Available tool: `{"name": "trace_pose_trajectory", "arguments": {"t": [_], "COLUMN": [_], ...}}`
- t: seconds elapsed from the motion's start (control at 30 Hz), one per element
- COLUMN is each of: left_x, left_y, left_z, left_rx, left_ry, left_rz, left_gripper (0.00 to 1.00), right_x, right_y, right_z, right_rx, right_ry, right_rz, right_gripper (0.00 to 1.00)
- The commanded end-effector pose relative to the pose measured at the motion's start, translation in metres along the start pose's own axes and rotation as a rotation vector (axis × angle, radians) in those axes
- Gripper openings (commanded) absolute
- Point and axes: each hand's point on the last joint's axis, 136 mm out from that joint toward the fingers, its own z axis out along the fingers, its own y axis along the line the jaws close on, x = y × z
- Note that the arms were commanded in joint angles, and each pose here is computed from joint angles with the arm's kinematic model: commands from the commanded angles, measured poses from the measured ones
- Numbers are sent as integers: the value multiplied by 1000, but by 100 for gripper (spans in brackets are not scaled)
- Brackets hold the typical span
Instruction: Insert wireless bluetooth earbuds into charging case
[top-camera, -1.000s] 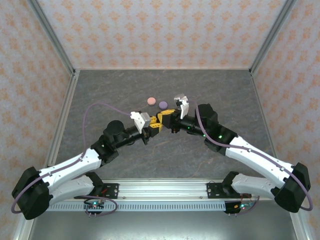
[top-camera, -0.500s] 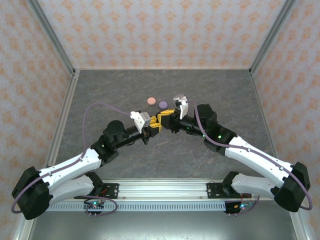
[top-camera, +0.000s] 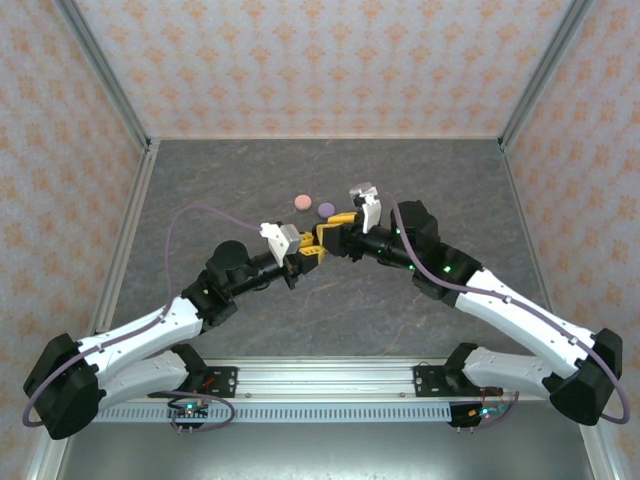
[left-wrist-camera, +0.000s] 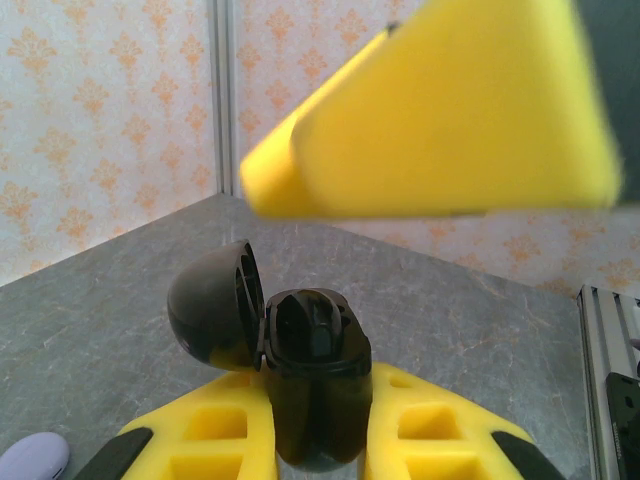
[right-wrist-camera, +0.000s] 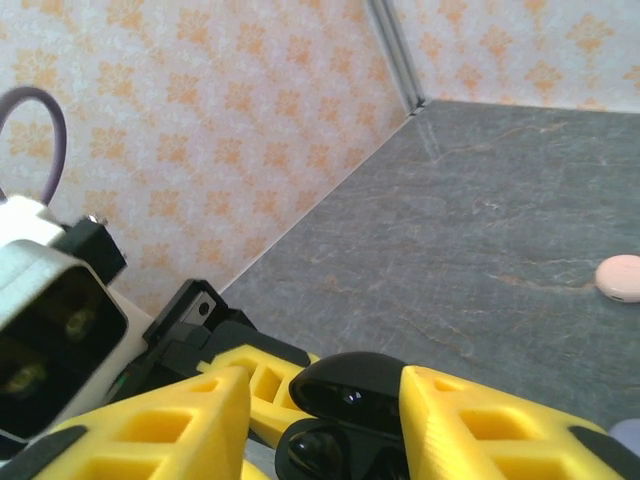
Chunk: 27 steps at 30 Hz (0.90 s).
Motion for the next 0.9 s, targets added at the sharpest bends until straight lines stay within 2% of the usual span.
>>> {"name": "trace_pose_trajectory", "arguments": {"t": [0.0, 0.13, 0.23, 0.37, 0.53, 0.87], "left_x": [-17, -13, -11, -11, -8, -5], "left_y": [-2, -1, -1, -1, -1, 0], "left_z": [-5, -9, -12, -16, -18, -17], "left_rx": [-9, -21, -28, -33, -38, -36], "left_ry": [-65, -48, -36, -27, -16, -8], "left_rz": [50, 71, 83, 94, 98, 99], "left_gripper": [0, 0, 0, 0, 0, 0], "right_x": [-28, -15, 20, 75, 115, 157], "right_y": [-10, -72, -130, -190, -227, -282], "right_z": [-29, -45, -53, -57, -36, 7], "right_rx": [131, 371, 547, 761, 807, 838], "right_ry": [-50, 29, 153, 350, 497, 679], "right_rz": [-11, 91, 244, 305, 347, 398], "right_gripper": [49, 55, 53, 53, 52, 43]}}
